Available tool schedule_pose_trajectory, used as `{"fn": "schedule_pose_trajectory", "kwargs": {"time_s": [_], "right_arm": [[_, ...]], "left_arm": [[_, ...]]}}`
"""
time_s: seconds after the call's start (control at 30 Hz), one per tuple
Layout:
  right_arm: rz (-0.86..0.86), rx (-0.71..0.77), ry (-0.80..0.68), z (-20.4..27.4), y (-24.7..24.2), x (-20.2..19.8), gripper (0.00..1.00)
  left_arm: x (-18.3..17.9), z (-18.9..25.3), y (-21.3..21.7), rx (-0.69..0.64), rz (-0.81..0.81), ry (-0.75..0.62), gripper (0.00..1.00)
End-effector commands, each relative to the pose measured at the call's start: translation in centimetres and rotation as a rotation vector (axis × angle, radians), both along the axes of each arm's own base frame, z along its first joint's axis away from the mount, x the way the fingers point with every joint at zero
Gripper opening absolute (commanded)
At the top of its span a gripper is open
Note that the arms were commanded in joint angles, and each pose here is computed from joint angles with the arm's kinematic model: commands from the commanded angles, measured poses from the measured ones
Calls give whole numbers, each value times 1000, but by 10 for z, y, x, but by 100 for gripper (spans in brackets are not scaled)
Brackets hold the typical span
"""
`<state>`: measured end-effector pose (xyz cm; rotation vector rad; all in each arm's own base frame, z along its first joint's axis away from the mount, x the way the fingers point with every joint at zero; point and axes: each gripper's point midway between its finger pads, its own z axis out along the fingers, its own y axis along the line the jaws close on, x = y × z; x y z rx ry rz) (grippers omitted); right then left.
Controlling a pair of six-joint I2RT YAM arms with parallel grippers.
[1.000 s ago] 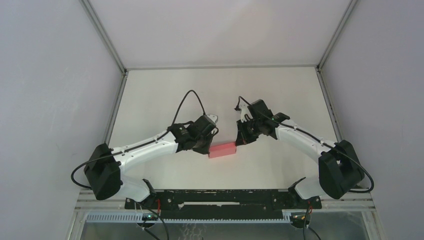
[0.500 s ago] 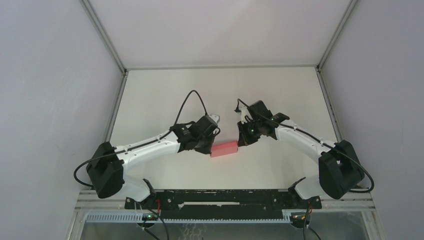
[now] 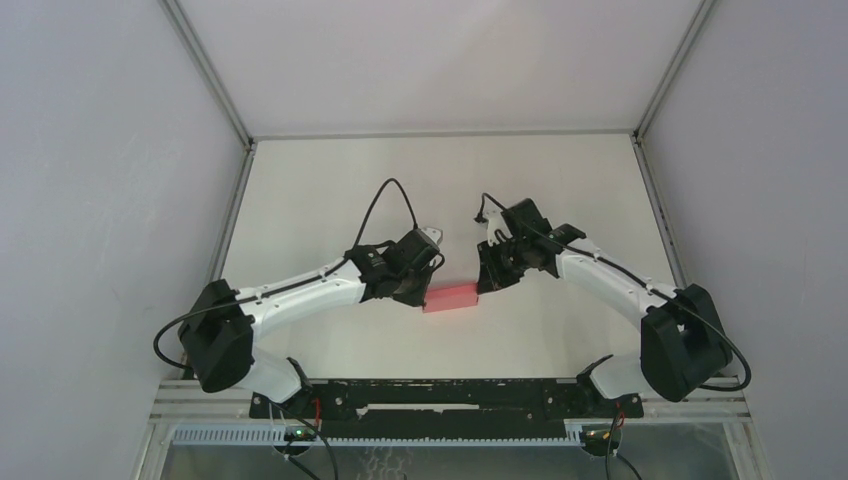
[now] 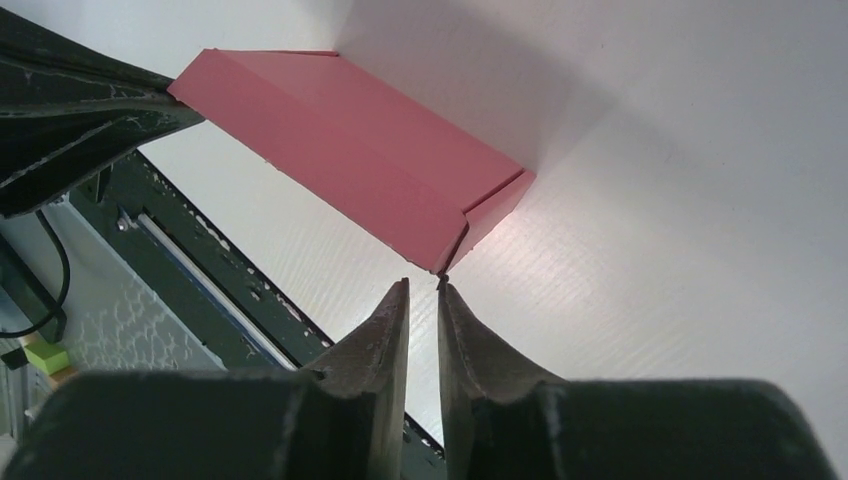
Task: Fold the paper box
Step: Close the paper box at the center of the board.
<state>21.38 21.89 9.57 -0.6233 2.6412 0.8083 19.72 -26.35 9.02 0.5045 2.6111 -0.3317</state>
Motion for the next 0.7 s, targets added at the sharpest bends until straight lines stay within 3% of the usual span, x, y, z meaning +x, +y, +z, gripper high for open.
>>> {"fn": "schedule_pose_trajectory", "kwargs": {"time_s": [0.0,0.27,0.67], "right_arm": [[-6,76,-49,26,3,6,28],[-58,85,-94,37,-5,15,57],[-119,48,-100,24,8,27,59]], "left_arm": [[8,12,-10,-18,-3,-30,2],[8,10,-11,-14,-3,-29,2],[7,7,-11,-9,-1,-26,2]]}}
